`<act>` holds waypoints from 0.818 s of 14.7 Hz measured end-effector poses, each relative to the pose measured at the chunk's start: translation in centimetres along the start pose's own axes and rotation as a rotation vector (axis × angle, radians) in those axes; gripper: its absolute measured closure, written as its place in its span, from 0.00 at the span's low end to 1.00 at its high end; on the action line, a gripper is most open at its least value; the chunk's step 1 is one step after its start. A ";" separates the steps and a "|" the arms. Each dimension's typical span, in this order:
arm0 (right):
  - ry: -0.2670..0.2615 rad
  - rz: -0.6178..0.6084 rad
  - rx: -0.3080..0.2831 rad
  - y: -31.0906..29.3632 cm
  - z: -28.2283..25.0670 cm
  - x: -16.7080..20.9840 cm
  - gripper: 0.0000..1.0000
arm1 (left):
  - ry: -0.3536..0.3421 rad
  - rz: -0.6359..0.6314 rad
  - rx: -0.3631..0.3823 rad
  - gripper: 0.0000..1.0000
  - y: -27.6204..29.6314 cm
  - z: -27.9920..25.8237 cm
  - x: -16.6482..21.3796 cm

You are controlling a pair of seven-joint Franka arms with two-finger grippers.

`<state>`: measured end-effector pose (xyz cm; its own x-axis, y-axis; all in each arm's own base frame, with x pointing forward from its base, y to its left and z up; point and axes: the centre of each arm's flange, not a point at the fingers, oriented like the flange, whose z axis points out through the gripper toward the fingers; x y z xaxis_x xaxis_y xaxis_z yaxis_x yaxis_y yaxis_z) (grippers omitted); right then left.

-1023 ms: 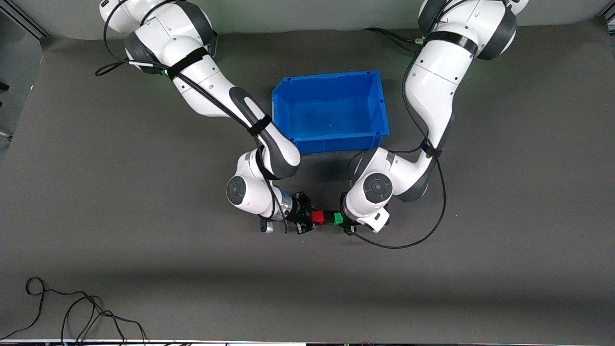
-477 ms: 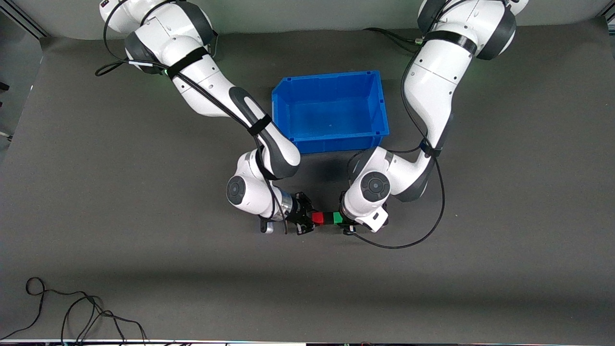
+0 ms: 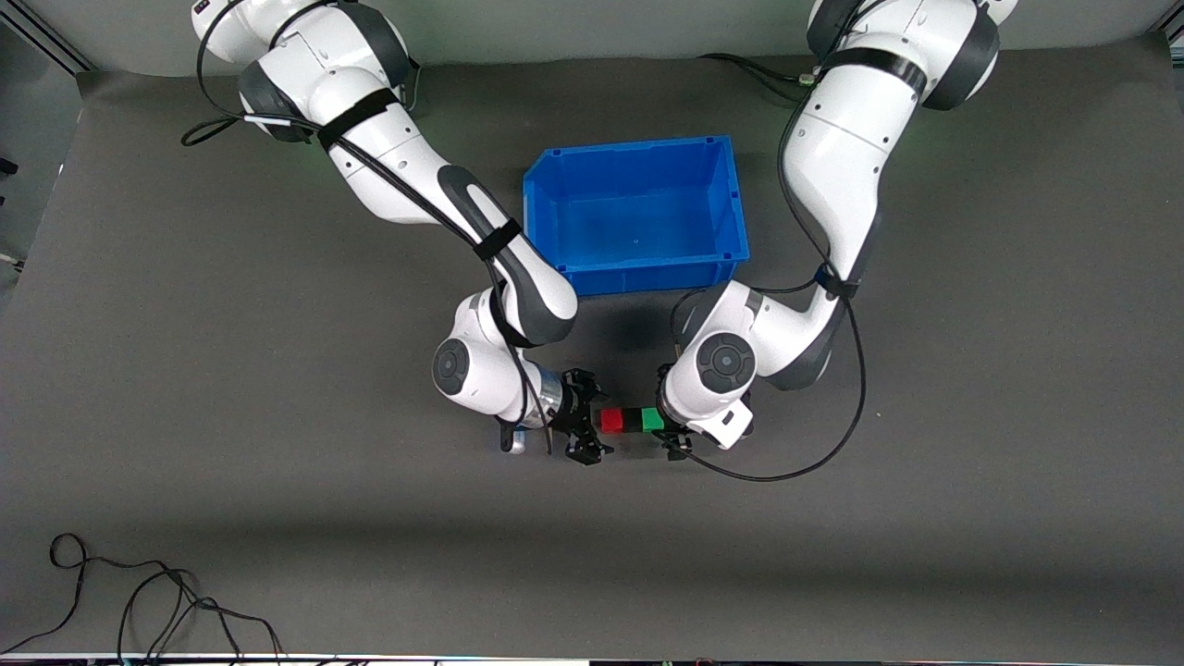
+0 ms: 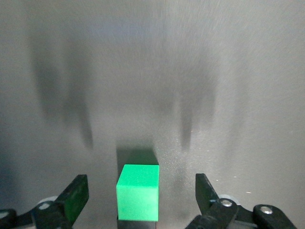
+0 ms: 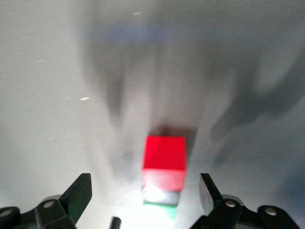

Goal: Attach green and red cubes to black cube
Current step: 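Lift both grippers away from the joined cubes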

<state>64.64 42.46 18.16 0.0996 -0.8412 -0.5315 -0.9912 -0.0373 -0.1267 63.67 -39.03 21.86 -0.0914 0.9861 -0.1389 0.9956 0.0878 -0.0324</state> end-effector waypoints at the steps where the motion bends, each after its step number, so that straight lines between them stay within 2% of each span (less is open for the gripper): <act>1: -0.007 0.002 0.014 -0.8 -1.2 -0.1 0.00 | 0.009 0.009 0.002 0.00 0.4 -1.8 0.4; 2: -0.014 0.006 0.015 -1.6 -2.6 0.0 0.00 | 0.016 0.026 0.004 0.00 0.9 -3.8 1.1; 5: -0.014 0.010 -0.049 -4.4 -8.7 1.7 0.00 | 0.042 0.108 0.050 0.00 1.8 -9.6 3.8; 9: 0.073 -0.056 -0.111 -6.8 -17.7 4.0 0.00 | 0.053 0.260 0.090 0.00 3.4 -15.1 9.8; 12: 0.152 -0.193 -0.197 -6.9 -23.7 5.2 0.00 | 0.045 0.417 0.101 0.00 4.1 -18.0 15.6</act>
<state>69.96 25.54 36.12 0.2886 -0.8789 -0.3798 -0.9544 -0.2958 -0.0406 66.72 -20.72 37.41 0.3218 0.9396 -0.1170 0.9400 -0.3318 -0.0796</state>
